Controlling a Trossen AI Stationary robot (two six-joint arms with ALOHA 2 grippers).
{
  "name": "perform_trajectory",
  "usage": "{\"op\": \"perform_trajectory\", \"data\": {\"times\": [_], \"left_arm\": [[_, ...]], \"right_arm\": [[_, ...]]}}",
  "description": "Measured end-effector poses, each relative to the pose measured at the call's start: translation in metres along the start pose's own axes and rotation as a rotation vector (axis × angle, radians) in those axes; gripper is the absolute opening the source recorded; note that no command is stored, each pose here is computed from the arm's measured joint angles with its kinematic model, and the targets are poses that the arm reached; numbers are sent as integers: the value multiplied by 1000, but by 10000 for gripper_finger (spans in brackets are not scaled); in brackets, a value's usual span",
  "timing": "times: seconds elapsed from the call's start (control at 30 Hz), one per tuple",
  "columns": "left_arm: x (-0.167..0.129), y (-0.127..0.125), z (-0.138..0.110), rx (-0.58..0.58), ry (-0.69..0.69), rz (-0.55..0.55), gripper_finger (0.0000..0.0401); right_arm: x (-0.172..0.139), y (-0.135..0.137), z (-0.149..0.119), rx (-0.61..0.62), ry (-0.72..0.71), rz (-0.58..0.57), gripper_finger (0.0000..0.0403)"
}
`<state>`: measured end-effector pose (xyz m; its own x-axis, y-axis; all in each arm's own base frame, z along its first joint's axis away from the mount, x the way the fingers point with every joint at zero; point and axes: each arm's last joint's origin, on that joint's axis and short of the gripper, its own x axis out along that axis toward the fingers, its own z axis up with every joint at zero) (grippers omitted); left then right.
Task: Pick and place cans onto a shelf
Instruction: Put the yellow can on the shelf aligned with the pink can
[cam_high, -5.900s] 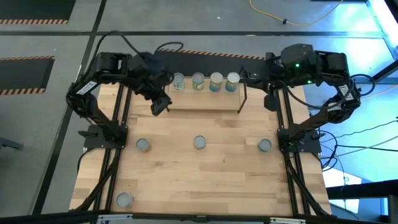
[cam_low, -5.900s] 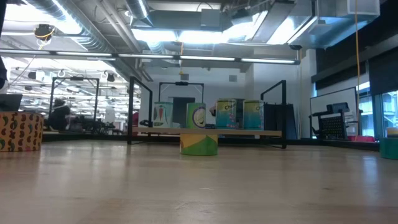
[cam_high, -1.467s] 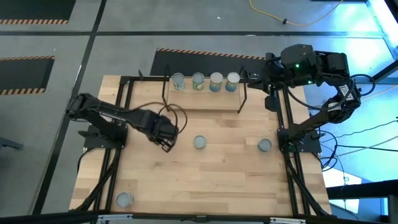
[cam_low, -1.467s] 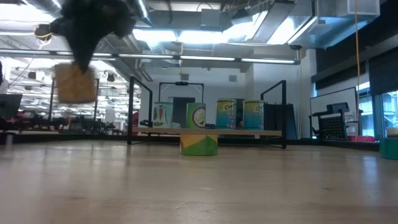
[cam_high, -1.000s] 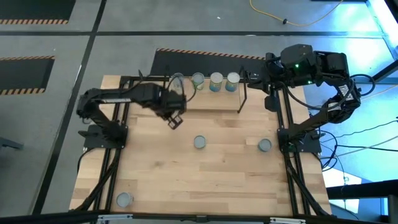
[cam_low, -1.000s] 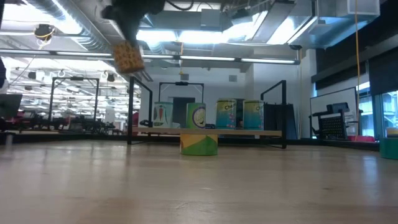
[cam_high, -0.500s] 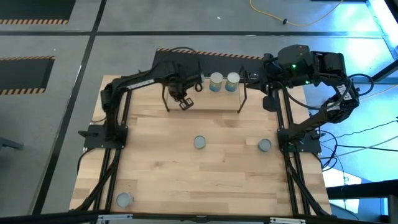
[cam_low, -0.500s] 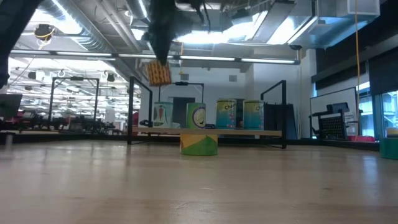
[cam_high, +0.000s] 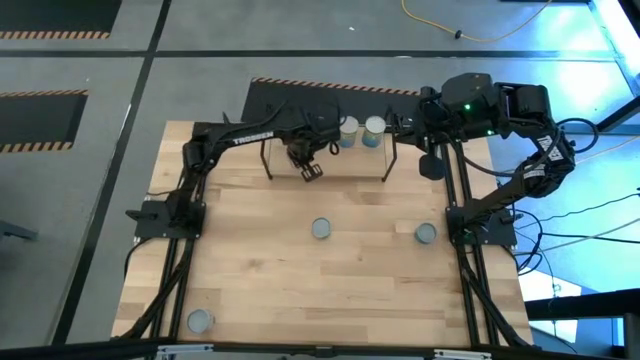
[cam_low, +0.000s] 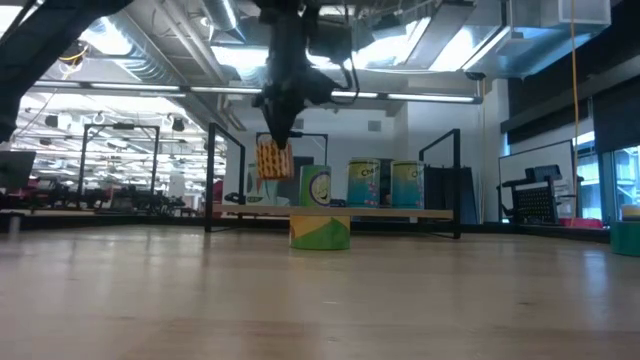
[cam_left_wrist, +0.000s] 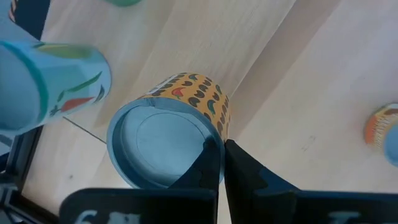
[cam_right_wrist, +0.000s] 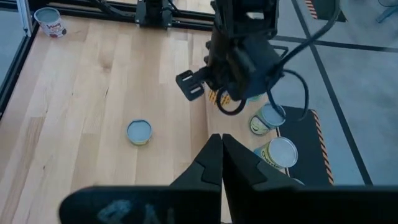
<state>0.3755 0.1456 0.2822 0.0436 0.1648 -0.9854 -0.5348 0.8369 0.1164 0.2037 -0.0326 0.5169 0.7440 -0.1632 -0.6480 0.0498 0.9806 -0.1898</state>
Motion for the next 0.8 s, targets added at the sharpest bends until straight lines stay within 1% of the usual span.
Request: {"op": "perform_trajectory", "data": {"times": [0.17,0.43,0.63,0.8], "left_arm": [[10,-5,4,51,14,4,0],[9,-19,9,139,-68,-11,0],[9,-15,17,147,-134,-31,0],[10,-3,23,116,-168,-63,0]], "right_arm": [[0,0,0,0,0,0,5],[0,0,0,-2,0,0,5],[0,0,0,1,0,0,5],[0,0,0,18,0,0,5]]}}
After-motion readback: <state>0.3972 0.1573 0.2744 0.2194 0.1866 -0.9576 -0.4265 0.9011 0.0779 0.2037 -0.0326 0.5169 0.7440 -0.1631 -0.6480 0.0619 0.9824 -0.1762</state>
